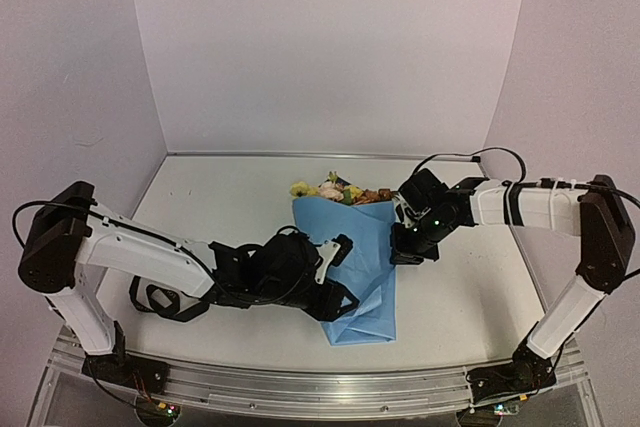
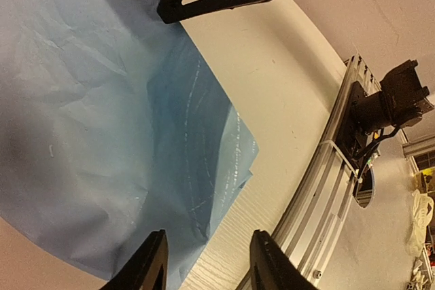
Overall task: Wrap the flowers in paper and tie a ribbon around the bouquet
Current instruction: Pass from the left arm to the right, then press the fold line of the folded wrapping paper.
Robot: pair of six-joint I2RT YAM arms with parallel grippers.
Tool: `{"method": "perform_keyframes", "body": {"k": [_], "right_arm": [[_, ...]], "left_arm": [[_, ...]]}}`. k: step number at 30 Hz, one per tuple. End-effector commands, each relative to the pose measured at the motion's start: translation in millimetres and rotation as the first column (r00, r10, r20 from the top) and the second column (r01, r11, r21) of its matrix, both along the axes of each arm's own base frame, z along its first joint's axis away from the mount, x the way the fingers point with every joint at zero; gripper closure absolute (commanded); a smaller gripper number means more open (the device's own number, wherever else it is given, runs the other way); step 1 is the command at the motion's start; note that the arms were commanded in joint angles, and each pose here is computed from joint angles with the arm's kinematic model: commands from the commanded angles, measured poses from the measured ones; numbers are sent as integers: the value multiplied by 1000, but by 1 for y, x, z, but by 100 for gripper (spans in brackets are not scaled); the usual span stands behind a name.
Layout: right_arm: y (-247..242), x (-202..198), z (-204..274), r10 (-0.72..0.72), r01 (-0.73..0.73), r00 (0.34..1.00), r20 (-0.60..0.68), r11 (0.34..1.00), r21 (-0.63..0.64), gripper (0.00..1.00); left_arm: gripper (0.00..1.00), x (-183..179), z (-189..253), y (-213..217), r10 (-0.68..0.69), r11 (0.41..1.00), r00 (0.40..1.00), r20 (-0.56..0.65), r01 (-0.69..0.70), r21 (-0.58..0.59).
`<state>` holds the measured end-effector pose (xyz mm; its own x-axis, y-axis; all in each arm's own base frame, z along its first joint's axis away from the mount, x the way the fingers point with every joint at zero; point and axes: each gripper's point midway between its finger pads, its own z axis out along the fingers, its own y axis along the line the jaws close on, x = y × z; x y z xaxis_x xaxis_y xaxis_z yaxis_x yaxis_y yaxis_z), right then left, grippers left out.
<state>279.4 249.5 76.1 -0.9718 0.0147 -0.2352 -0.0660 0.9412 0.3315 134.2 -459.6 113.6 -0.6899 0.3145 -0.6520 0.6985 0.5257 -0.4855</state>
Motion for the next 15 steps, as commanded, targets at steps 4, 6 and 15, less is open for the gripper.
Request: {"method": "perform_keyframes", "body": {"k": [4, 6, 15], "right_arm": [[-2, -3, 9, -65, 65, 998, -2, 996, 66, 100], [-3, -7, 10, -76, 76, 997, -11, 994, 78, 97], [-4, -27, 22, -126, 130, 991, -38, 982, 136, 59]], "left_arm": [[73, 12, -13, 4, 5, 999, 1000, -13, -5, 43], [76, 13, -22, 5, 2, 997, 1000, -19, 0, 79], [82, 6, -38, -11, -69, 991, 996, -52, 74, 110]]}}
